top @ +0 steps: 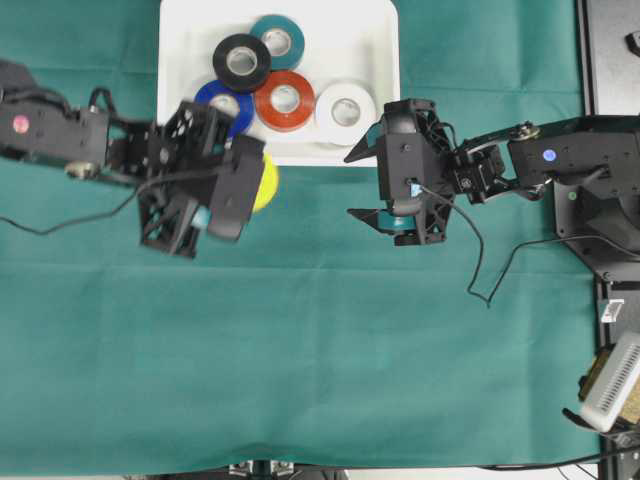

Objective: Put the tape alternately from left to right into the white case.
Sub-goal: 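Lift the yellow roll and carry it into the tray, then lower the yellow roll into the tray's upper right and release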

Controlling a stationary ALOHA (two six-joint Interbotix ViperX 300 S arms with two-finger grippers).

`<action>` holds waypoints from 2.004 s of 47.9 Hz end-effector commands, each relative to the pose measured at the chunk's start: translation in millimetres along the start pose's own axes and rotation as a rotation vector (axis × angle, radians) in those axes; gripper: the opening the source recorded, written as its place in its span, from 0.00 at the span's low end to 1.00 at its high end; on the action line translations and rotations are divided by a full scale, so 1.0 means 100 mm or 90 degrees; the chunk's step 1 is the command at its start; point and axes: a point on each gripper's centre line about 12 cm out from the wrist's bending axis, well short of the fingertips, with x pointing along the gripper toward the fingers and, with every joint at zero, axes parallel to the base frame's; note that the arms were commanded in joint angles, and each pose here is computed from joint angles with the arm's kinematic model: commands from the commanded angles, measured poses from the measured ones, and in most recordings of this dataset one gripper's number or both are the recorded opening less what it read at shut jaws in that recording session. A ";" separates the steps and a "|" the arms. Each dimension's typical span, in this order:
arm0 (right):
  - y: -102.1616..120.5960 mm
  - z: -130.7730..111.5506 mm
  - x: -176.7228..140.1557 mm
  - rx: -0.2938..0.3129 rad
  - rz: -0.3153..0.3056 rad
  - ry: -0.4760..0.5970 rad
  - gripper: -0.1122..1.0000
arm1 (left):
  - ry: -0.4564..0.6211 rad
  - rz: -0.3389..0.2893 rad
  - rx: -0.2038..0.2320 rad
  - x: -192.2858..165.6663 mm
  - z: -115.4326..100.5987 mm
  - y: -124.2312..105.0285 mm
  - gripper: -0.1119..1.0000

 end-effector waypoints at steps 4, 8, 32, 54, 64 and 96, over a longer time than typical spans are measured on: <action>0.02 0.08 -0.05 0.000 0.005 -0.022 0.85 | -0.038 0.039 -0.027 -0.03 0.17 0.32 0.08; 0.02 0.08 -0.05 0.000 0.006 -0.022 0.85 | -0.037 0.051 -0.040 0.03 0.20 0.46 0.08; 0.04 0.08 -0.05 -0.002 0.010 -0.024 0.85 | -0.036 0.108 0.059 0.38 0.34 1.09 0.08; 0.04 0.08 -0.05 -0.002 0.010 -0.023 0.85 | -0.044 0.138 0.039 0.58 0.37 1.45 0.08; 0.04 0.07 -0.05 -0.002 0.010 -0.022 0.85 | -0.046 0.141 0.036 0.58 0.38 1.47 0.08; 0.04 0.07 -0.05 -0.002 0.010 -0.023 0.85 | -0.047 0.138 0.021 0.54 0.37 1.44 0.67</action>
